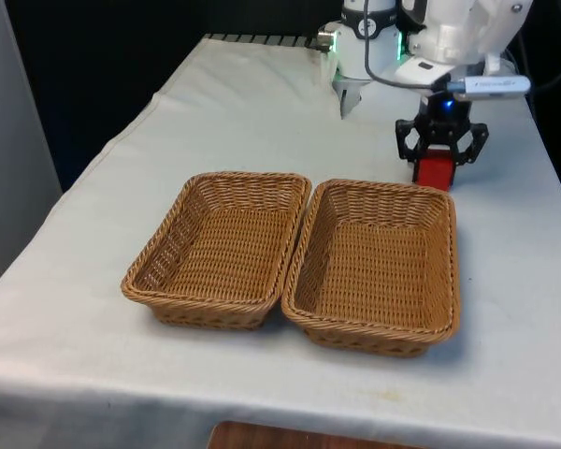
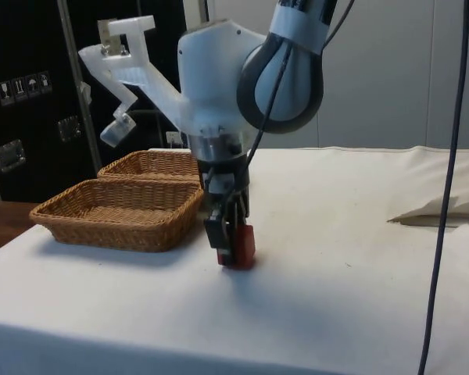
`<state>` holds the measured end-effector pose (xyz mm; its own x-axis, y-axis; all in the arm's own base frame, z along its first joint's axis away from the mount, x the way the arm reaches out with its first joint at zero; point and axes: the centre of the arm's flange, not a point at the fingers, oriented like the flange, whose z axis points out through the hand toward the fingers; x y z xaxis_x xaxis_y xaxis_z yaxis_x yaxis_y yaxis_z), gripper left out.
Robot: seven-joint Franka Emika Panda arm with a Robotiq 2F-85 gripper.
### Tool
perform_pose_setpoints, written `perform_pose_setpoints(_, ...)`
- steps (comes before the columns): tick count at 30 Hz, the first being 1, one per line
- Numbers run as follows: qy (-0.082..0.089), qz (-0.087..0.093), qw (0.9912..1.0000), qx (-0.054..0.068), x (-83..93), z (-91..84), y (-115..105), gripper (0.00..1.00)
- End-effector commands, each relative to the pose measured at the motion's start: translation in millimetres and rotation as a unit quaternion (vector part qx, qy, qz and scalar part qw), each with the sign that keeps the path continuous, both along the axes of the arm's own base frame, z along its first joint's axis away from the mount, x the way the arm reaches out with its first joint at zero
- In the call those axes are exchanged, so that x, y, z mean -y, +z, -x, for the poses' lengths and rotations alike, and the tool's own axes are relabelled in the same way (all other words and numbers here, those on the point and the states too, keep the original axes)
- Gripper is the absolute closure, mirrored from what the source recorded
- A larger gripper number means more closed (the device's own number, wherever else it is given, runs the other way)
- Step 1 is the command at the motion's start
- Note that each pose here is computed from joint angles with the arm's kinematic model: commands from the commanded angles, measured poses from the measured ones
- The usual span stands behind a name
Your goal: Pick up the red cube and place it into the right basket.
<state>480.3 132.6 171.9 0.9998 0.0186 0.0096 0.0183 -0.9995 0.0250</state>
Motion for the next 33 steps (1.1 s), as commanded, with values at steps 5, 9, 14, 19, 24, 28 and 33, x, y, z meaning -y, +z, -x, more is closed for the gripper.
perform_pose_setpoints(5, -0.007, 0.002, 0.99997, -0.002, -3.5, 2.8, 19.0, 0.97)
perform_pose_setpoints(9, -0.012, 0.001, 0.99992, -0.003, -7.2, 3.8, 32.9, 0.97)
perform_pose_setpoints(14, -0.019, -0.002, 0.99981, -0.002, -11.4, 4.8, 51.3, 0.97)
perform_pose_setpoints(19, -0.027, -0.004, 0.99961, -0.002, -14.0, 5.6, 72.5, 0.97)
perform_pose_setpoints(24, -0.034, -0.005, 0.99942, -0.002, -14.0, 5.9, 85.7, 0.97)
perform_pose_setpoints(28, -0.042, -0.006, 0.99909, 0.000, -14.0, 6.0, 102.6, 0.97)
perform_pose_setpoints(33, -0.049, -0.008, 0.99876, 0.000, -14.5, 6.3, 119.9, 0.97)
